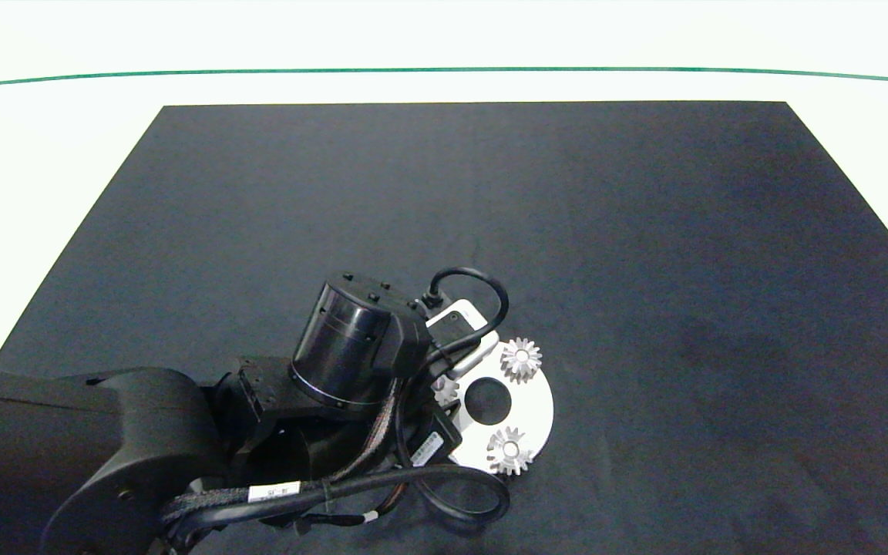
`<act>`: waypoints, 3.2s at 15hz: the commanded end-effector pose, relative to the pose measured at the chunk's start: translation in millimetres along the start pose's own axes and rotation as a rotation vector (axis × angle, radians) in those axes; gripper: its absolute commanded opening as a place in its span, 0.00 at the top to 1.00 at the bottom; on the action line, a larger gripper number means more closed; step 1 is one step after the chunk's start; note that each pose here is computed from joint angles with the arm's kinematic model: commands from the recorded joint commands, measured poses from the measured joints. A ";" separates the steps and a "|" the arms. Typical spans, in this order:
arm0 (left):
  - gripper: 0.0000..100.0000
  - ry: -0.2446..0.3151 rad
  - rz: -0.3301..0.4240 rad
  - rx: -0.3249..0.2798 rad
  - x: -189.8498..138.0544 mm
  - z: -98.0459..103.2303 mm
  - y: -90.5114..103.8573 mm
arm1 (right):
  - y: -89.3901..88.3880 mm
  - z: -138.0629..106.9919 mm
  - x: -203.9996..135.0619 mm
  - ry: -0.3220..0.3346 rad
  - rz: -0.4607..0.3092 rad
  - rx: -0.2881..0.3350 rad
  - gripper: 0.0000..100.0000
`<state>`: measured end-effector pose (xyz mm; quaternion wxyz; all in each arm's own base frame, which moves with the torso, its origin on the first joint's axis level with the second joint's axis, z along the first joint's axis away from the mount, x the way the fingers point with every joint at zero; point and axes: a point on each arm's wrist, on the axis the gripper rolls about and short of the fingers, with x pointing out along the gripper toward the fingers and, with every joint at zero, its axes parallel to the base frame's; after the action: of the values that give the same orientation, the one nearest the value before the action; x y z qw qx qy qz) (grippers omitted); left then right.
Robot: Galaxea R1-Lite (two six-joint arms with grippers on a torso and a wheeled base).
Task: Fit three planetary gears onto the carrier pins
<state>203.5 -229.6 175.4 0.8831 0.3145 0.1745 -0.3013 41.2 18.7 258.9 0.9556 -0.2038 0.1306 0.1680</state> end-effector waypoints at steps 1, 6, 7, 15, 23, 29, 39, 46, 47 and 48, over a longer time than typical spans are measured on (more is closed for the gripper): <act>1.00 -0.006 0.004 0.001 4.9 0.3 -1.6 | 0.3 -0.1 0.9 0.006 0.001 -0.003 0.00; 1.00 -0.009 0.005 0.001 4.8 1.1 -1.3 | 0.3 -0.1 0.9 0.006 0.002 -0.003 0.00; 1.00 -0.013 0.006 0.003 4.5 2.9 -0.5 | 0.3 -0.1 0.9 0.006 0.002 -0.003 0.00; 1.00 0.020 -0.006 0.026 1.5 1.0 -0.2 | 0.6 -0.7 1.3 0.008 0.004 -0.001 0.00; 1.00 0.039 -0.014 0.031 7.9 -2.0 -3.5 | 0.7 -1.1 1.2 0.008 0.006 0.001 0.00; 0.00 0.032 -0.011 0.031 5.1 -0.7 -2.1 | 0.8 -1.1 1.5 0.010 0.005 0.000 0.00; 0.00 -0.006 0.023 -0.016 -65.6 2.8 29.5 | 0.7 -1.1 1.6 0.011 0.002 0.003 0.00; 0.00 0.085 0.553 -0.329 -193.5 -82.8 110.5 | -4.5 -11.1 -3.8 0.053 -0.151 0.131 0.00; 0.00 0.084 0.666 -0.368 -217.2 -96.2 106.6 | -2.5 -20.4 -11.0 0.045 -0.174 0.138 0.00; 0.00 0.091 0.724 -0.389 -228.4 -103.7 102.0 | -1.2 -26.1 -15.6 0.043 -0.196 0.144 0.00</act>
<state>135.3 -30.0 258.9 0.9580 0.2212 0.1823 -0.0111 35.3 7.7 248.1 0.9733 -0.1536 0.1524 0.0764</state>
